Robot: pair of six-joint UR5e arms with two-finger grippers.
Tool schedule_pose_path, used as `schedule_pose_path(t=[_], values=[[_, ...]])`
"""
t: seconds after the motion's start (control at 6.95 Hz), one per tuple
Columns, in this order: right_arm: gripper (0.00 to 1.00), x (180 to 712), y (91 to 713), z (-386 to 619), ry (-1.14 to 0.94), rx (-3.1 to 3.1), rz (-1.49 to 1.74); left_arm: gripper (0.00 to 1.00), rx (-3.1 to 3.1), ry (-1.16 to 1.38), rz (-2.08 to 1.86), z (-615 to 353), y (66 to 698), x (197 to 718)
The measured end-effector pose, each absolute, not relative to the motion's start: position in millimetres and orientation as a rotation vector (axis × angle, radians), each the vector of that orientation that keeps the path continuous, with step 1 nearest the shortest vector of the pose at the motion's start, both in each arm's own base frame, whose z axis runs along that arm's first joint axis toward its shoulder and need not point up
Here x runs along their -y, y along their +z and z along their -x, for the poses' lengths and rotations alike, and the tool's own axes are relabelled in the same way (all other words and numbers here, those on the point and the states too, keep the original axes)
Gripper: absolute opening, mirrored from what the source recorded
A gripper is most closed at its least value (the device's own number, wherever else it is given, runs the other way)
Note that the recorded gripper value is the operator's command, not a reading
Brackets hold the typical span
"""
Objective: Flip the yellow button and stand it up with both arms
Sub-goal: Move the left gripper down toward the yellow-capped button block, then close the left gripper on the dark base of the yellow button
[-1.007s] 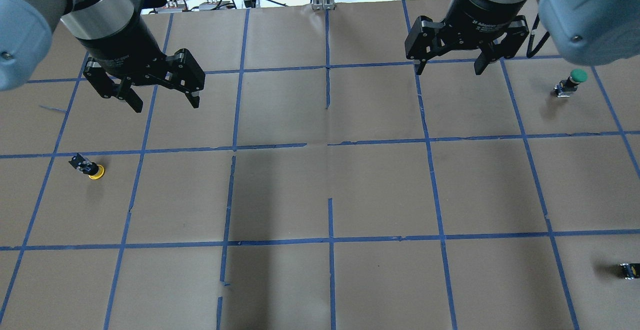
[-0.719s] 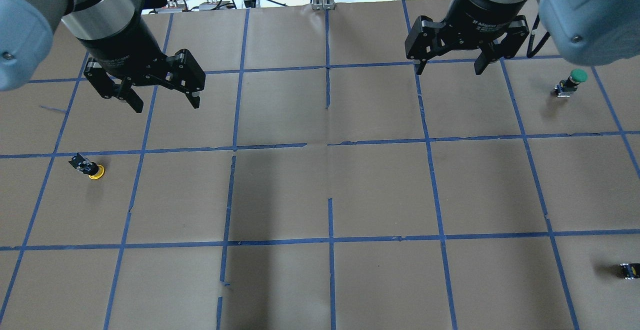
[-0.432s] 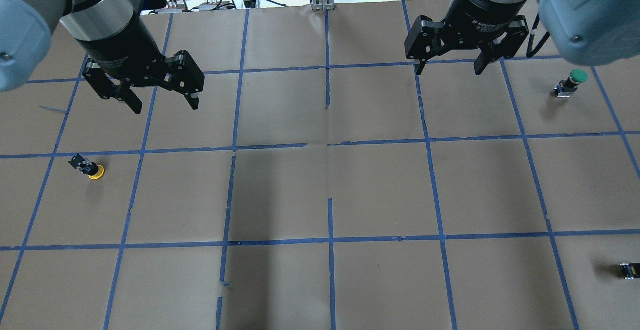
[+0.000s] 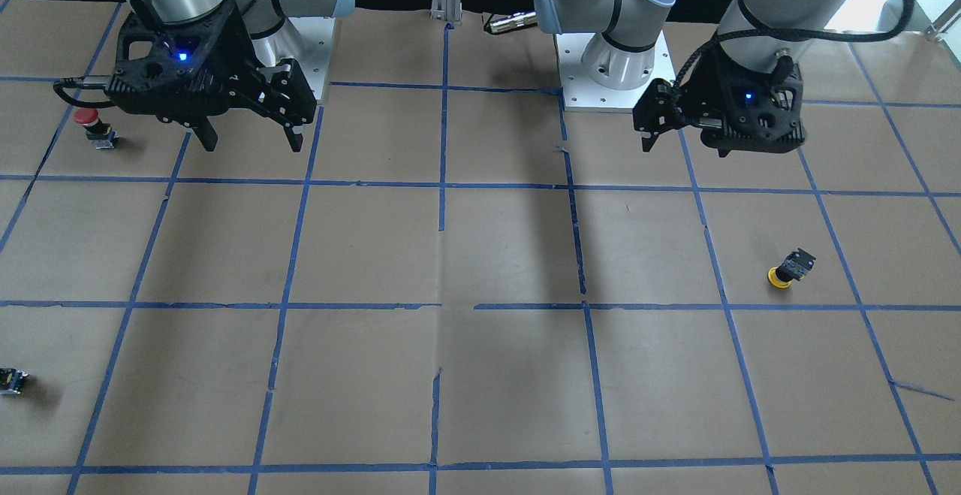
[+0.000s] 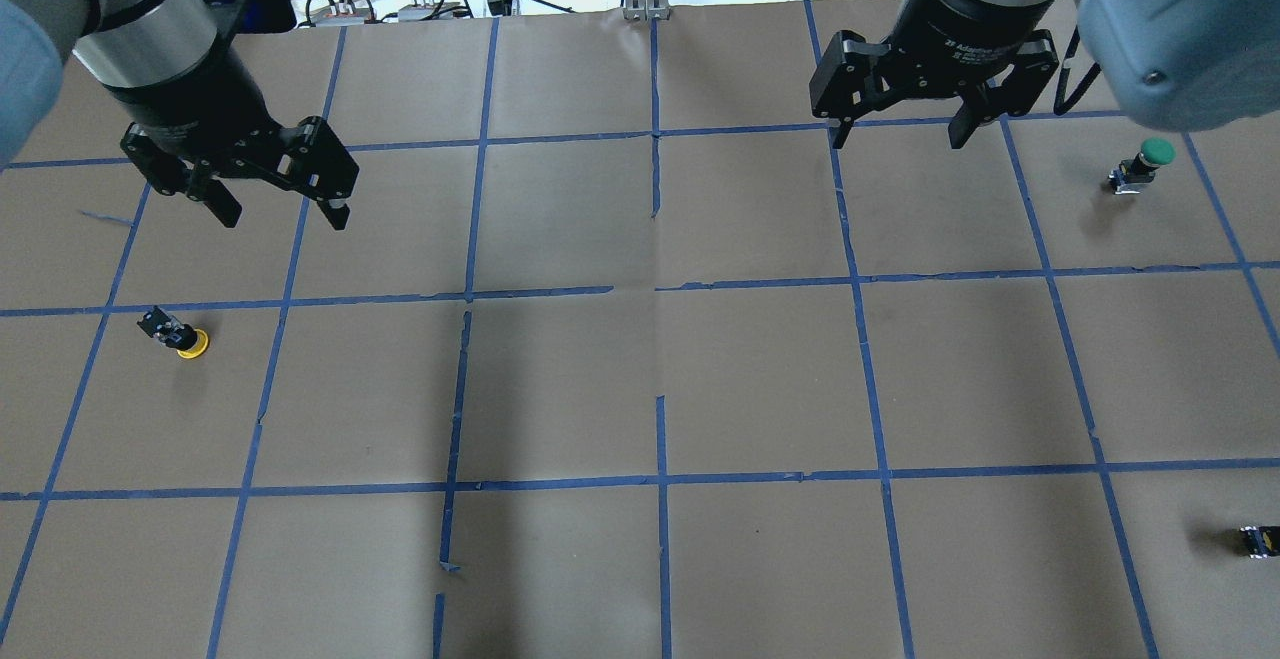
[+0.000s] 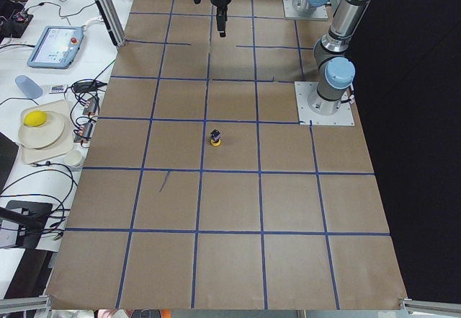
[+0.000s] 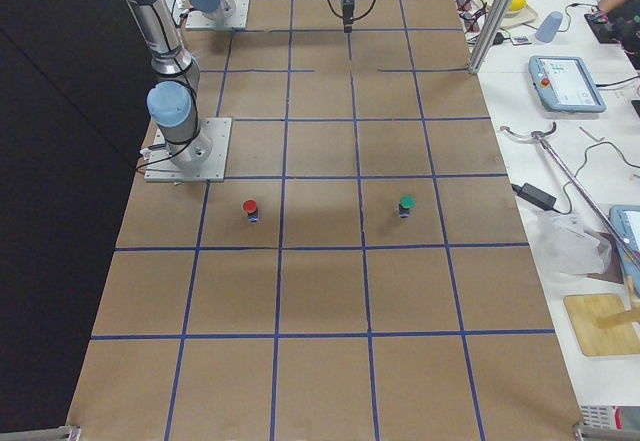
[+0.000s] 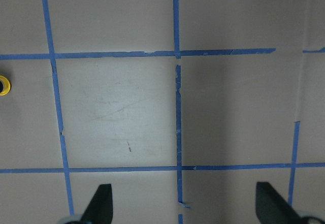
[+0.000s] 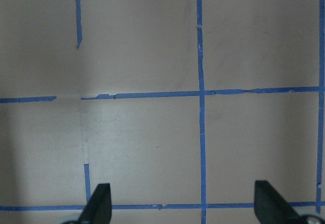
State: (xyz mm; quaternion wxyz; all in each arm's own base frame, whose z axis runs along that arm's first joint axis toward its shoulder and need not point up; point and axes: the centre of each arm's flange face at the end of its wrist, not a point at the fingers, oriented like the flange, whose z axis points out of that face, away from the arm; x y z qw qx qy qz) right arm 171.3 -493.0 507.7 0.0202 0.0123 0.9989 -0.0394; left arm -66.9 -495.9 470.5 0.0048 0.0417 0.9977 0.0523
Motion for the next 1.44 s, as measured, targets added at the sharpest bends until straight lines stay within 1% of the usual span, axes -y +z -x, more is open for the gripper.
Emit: schedule_pose_path(t=[0.58, 1.15, 1.44], values=[[1.0, 493.0, 507.7, -171.3, -0.122, -3.099, -0.038, 1.0, -3.145, 0.218, -0.35, -33.6, 439.3, 501.5], [1.0, 493.0, 507.7, -171.3, -0.122, -3.099, -0.038, 1.0, -3.113, 0.127, -0.589, -128.4, 391.1, 493.2], [1.0, 493.0, 507.7, -171.3, -0.122, -3.099, -0.038, 1.0, -3.102, 0.124, -0.675, -152.5, 365.9, 485.6]])
